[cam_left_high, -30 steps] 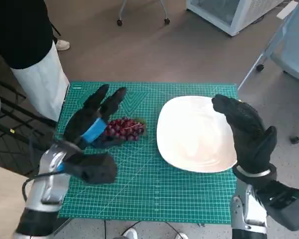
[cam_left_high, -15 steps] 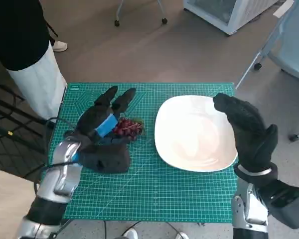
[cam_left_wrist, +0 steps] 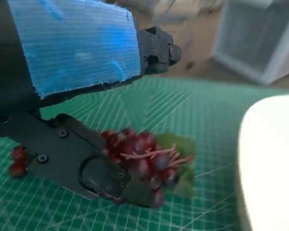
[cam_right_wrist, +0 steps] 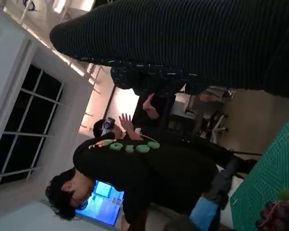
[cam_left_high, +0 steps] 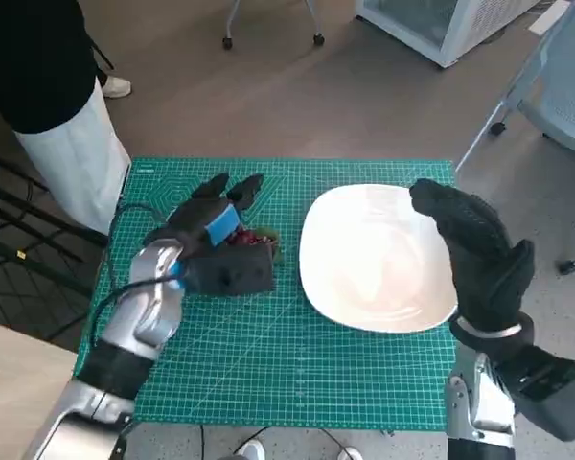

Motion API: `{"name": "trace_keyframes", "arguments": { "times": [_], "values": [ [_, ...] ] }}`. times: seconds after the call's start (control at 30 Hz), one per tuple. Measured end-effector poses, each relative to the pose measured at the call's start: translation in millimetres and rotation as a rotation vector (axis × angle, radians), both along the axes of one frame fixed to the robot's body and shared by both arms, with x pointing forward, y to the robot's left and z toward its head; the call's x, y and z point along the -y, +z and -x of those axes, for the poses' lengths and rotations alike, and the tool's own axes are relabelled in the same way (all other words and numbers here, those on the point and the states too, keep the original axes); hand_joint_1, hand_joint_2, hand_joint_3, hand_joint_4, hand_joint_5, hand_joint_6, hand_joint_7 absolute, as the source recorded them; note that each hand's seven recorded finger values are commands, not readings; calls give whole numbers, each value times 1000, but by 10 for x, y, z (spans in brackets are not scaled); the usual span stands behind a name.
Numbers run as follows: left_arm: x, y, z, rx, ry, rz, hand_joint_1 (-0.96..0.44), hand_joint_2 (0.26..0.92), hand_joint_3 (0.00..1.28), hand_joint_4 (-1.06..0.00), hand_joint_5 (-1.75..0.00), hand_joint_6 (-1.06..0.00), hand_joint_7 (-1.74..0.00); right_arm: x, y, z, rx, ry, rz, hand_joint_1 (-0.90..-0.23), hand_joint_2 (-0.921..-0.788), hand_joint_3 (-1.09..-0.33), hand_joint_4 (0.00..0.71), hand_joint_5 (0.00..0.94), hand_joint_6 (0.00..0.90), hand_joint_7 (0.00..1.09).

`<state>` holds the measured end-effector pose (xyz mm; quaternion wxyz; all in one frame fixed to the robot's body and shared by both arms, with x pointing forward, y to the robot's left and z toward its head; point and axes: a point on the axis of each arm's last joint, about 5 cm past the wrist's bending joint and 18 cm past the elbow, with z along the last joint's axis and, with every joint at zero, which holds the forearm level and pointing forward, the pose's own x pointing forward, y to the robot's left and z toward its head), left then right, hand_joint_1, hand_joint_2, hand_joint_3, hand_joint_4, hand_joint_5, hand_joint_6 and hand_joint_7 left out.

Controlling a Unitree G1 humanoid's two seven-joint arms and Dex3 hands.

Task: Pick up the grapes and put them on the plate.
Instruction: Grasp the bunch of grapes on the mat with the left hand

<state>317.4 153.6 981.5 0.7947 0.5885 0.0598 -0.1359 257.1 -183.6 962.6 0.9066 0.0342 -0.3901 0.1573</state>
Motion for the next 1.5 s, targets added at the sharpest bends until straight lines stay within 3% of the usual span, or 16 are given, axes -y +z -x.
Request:
{"name": "trace_keyframes", "arguments": {
  "times": [0.67,0.97,1.5],
  "values": [
    [-29,-187,-114,-193,136,-39,-494,722,1,1,1,-129,-7,10,-8,1,2,-7,0,-649,-921,-718,274,6,15,369],
    [-60,-334,-143,-264,141,-61,-495,726,2,1,1,-134,-7,12,-18,-2,-3,-8,-2,-651,-921,-721,274,5,12,371],
    [28,-375,-233,-305,133,-102,-502,731,2,1,1,-133,-3,13,-31,-8,-11,-8,-2,-652,-921,-721,275,4,9,377]
  ]
}}
